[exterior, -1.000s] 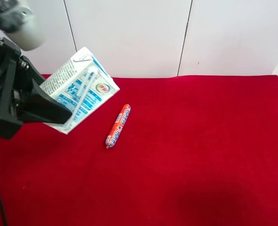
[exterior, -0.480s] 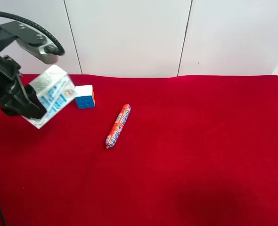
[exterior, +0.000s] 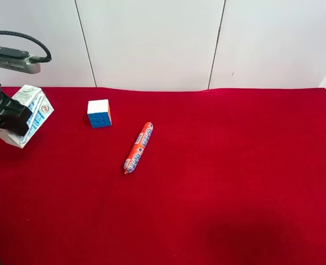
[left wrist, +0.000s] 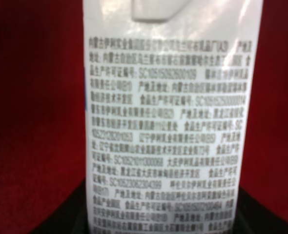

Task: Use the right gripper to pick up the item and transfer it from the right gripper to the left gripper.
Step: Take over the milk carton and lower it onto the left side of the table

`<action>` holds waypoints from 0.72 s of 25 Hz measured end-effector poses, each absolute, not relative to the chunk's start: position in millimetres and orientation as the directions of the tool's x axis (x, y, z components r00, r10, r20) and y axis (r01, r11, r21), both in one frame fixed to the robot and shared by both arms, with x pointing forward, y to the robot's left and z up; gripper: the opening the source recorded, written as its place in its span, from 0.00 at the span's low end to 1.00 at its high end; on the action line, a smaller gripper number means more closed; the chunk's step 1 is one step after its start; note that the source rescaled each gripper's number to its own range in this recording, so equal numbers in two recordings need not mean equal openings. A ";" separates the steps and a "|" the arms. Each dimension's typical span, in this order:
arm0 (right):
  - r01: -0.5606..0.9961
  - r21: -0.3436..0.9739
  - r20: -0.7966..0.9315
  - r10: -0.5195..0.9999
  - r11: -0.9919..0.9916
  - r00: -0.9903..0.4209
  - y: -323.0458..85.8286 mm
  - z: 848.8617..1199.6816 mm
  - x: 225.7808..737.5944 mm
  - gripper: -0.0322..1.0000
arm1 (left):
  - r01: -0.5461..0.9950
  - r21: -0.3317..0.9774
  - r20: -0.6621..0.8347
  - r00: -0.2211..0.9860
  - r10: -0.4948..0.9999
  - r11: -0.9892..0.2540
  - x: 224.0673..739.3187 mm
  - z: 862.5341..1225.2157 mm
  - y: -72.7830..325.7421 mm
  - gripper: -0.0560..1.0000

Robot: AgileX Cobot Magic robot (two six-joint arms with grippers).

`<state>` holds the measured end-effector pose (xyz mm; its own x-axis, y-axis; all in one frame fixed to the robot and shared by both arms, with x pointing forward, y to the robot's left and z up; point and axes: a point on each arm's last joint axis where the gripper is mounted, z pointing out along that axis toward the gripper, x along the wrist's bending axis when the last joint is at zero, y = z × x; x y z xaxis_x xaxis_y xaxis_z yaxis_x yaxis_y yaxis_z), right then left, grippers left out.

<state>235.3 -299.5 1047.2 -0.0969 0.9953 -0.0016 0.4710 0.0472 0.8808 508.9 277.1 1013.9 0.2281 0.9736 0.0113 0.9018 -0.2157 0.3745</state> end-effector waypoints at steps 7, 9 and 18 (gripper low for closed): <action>0.471 0.881 -0.002 0.995 0.047 -0.097 -299.5 1047.2 235.3 1.00 | 0.941 0.283 -0.023 0.201 0.979 -0.187 528.7 971.5 276.4 0.05; 0.471 0.881 -0.002 0.995 0.047 -0.097 -299.5 1047.2 235.3 1.00 | 0.948 0.265 -0.028 0.189 0.982 -0.175 532.8 961.0 276.2 0.05; 0.471 0.881 -0.006 0.995 0.053 -0.099 -299.5 1047.2 235.3 1.00 | 0.956 0.256 -0.034 0.156 0.987 -0.142 542.3 940.8 275.9 0.05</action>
